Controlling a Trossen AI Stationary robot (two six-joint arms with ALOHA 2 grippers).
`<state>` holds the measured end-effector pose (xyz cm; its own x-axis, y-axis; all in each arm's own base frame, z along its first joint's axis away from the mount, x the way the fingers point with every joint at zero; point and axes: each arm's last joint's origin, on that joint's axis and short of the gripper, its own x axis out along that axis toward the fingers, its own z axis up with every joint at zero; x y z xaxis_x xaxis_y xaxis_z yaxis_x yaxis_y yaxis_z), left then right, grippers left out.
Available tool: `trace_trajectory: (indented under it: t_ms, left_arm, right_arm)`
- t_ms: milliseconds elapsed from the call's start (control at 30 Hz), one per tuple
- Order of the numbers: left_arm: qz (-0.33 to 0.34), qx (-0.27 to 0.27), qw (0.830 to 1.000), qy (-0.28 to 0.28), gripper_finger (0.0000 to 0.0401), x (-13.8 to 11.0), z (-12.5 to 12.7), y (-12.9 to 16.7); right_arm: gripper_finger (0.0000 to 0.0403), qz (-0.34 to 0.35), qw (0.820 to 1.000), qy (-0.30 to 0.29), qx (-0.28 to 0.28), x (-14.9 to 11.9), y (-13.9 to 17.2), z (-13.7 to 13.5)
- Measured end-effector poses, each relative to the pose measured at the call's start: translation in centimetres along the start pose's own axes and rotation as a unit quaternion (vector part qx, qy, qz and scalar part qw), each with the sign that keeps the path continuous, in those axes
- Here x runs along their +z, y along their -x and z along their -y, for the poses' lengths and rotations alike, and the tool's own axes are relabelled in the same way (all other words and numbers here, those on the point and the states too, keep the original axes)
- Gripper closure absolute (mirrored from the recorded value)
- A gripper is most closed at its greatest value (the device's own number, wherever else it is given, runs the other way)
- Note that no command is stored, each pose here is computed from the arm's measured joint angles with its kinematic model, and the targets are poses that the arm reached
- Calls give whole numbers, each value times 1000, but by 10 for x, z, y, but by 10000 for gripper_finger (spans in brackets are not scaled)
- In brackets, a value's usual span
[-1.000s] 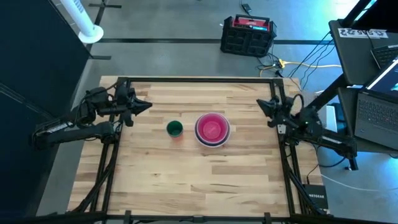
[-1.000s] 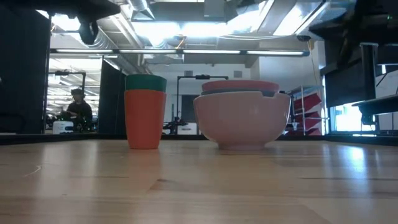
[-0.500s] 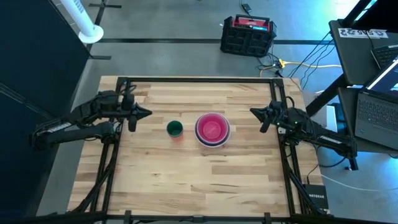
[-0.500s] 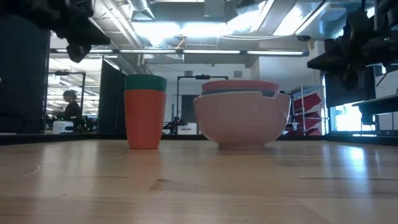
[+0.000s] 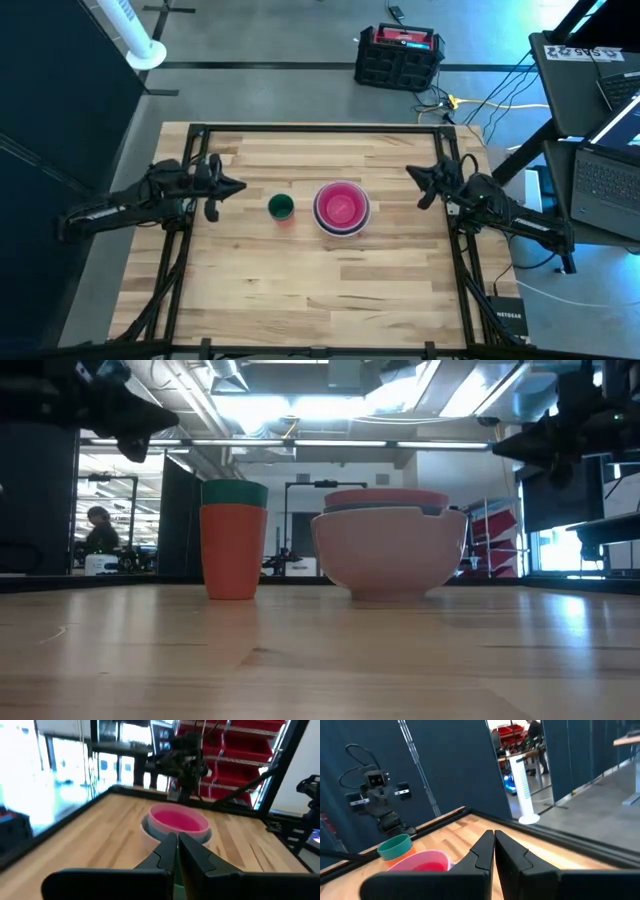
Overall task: Nest bowls inside each other
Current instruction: Return to Home Position
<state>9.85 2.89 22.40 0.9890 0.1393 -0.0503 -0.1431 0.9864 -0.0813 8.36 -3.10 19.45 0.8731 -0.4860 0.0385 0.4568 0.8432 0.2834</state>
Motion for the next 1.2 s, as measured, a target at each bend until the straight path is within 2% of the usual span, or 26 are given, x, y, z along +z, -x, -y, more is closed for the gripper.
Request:
trace_trajectory:
  t_ms: [433,600,700,867,1033,1200]
  left_arm:
    - [44,0,999,-18,401,-29,0,12]
    - [28,1,1000,-10,401,-48,-2,6]
    - [42,0,999,-14,401,-53,-3,3]
    - [43,2,999,-20,401,-55,-4,2]
    - [40,2,999,-19,401,-55,-4,2]
    - [40,2,999,-18,401,-55,-4,2]
  right_arm:
    - [402,42,999,27,-12,-16,-6,5]
    - [402,33,998,43,-19,-19,-6,6]
    - [402,18,998,55,-17,-22,-6,6]
    - [402,-1,996,87,23,-25,-6,4]
    - [402,-22,992,98,80,-28,-6,1]
    - [402,-27,989,98,104,-28,-6,0]
